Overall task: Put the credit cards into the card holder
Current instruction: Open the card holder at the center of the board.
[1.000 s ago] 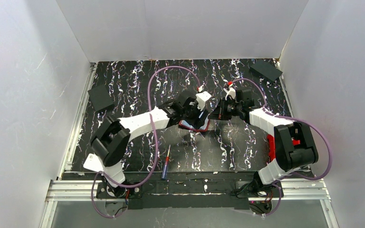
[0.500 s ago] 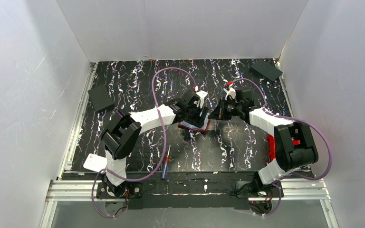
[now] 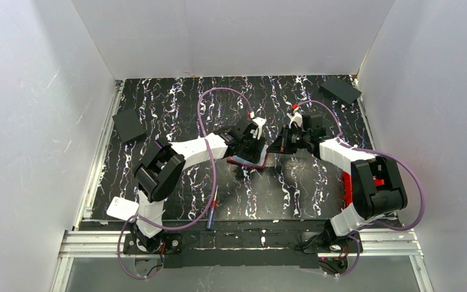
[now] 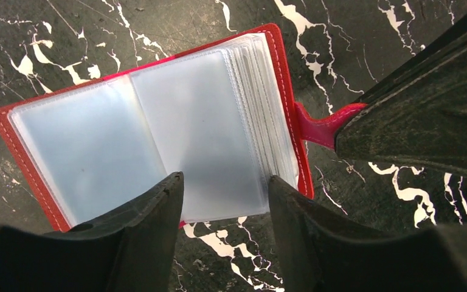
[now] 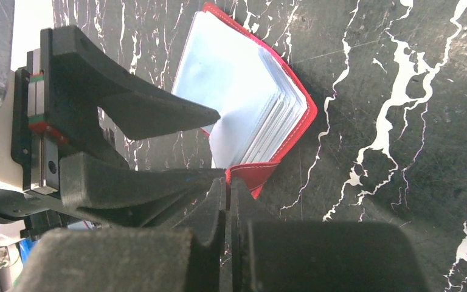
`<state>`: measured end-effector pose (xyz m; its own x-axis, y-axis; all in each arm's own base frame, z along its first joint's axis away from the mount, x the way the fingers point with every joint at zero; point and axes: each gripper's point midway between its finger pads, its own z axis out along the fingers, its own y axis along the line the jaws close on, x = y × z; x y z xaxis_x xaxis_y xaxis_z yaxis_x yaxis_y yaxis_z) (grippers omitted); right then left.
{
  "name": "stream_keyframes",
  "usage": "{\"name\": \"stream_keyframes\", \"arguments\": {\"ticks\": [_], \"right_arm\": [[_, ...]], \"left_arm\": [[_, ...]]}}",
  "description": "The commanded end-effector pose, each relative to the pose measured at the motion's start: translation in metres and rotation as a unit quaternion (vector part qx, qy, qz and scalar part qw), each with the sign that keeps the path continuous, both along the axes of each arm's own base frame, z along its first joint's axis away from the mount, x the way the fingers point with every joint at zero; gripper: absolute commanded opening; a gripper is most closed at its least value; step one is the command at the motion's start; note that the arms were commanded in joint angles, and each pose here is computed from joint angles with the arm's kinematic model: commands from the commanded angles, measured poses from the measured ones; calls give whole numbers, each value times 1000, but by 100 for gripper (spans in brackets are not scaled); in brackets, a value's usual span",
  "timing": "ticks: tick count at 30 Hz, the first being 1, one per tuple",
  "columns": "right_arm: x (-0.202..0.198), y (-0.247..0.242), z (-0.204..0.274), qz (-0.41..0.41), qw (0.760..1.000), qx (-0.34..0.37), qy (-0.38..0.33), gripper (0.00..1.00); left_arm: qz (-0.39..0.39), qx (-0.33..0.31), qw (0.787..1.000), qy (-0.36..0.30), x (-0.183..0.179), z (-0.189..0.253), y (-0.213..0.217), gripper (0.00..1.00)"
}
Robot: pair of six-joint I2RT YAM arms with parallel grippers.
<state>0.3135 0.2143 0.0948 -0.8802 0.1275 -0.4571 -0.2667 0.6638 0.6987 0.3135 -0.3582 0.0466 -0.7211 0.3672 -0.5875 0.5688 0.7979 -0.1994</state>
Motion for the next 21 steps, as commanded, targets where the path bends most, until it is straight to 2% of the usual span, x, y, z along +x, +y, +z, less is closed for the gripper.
{"name": "stream_keyframes", "arguments": {"ticks": [1,5,10,18,21], "right_arm": [[6,4,24,10,999,18,-34,1],[6,4,24,9,999,18,-35,1],[7,4,24,9,999,16,-36,1],[4,4,23,14,999,17,-32,1],[2,5,23,19,999,20,-29,1]], "left_arm": [[23,23,999,-19,8,6,12,46],[33,30,999,-29,12,9,19,35],[50,40,997,-35,16,9,33,26],[67,21,997,-42,20,21,42,25],[69,7,997,-45,23,30,40,28]]}}
